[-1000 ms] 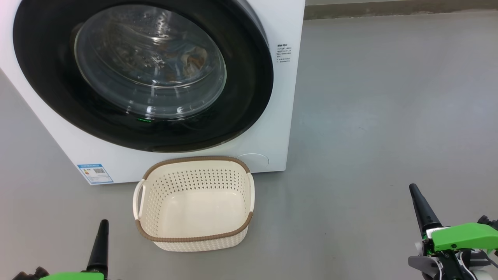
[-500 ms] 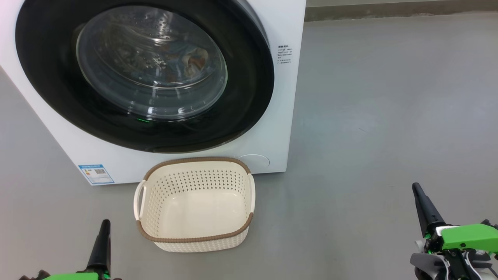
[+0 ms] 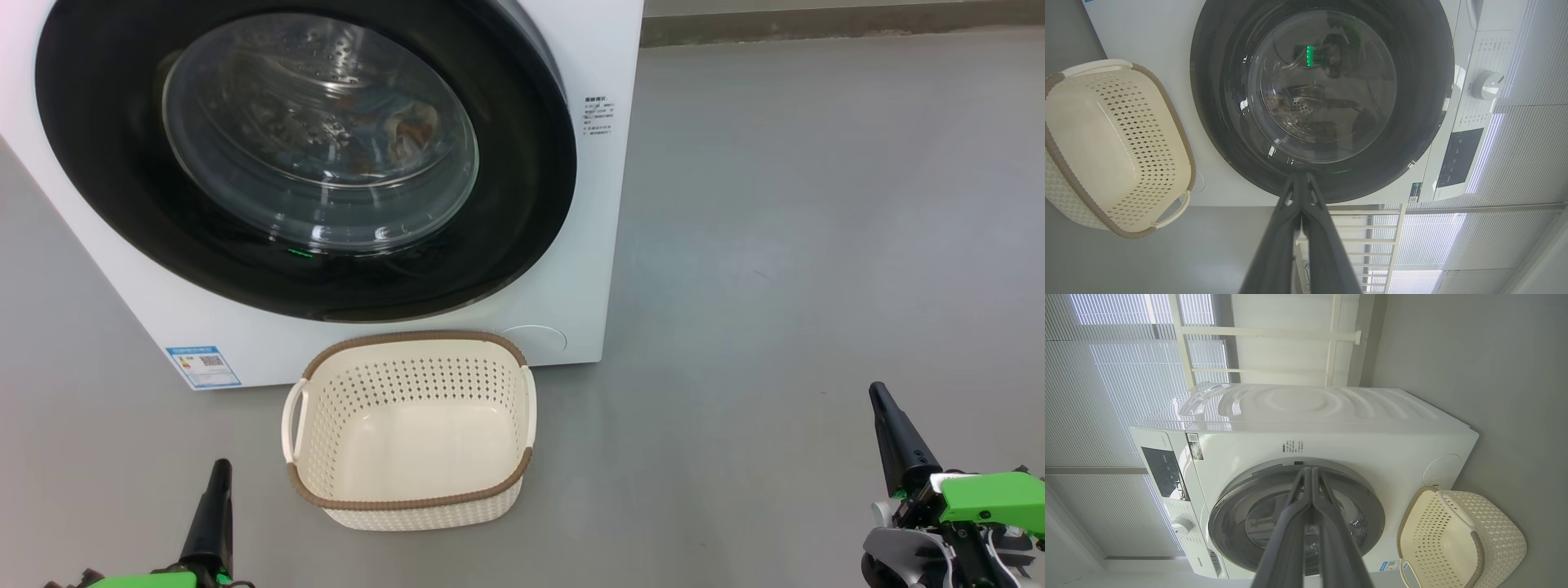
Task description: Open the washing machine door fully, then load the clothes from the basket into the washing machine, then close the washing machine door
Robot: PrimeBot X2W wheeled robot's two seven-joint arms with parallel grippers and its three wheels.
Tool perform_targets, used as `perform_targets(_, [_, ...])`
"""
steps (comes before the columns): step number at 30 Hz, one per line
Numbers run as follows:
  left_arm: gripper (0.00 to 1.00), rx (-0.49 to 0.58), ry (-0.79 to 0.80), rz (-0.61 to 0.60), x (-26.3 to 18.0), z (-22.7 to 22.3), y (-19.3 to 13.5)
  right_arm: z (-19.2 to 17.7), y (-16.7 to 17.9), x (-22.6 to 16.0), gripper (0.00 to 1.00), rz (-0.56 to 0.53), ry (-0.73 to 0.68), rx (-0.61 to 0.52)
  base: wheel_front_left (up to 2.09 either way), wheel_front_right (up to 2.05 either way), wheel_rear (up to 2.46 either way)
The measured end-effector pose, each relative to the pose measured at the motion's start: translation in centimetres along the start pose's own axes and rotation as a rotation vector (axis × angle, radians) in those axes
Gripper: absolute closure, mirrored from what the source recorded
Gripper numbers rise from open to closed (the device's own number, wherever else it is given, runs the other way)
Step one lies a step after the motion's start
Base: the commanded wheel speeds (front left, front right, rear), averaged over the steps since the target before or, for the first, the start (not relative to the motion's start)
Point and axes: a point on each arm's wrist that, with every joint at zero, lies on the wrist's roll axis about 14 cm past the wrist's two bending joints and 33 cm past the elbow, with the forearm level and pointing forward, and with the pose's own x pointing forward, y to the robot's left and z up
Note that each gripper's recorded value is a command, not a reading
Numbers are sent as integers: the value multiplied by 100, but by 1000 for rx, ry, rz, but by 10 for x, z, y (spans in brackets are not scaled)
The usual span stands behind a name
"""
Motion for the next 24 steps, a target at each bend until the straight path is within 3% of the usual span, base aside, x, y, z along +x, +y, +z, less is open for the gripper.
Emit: perform_targets(24, [100,-1,0,0,0,0,0,-2,0,0,100,-1,5,5,0,0,0])
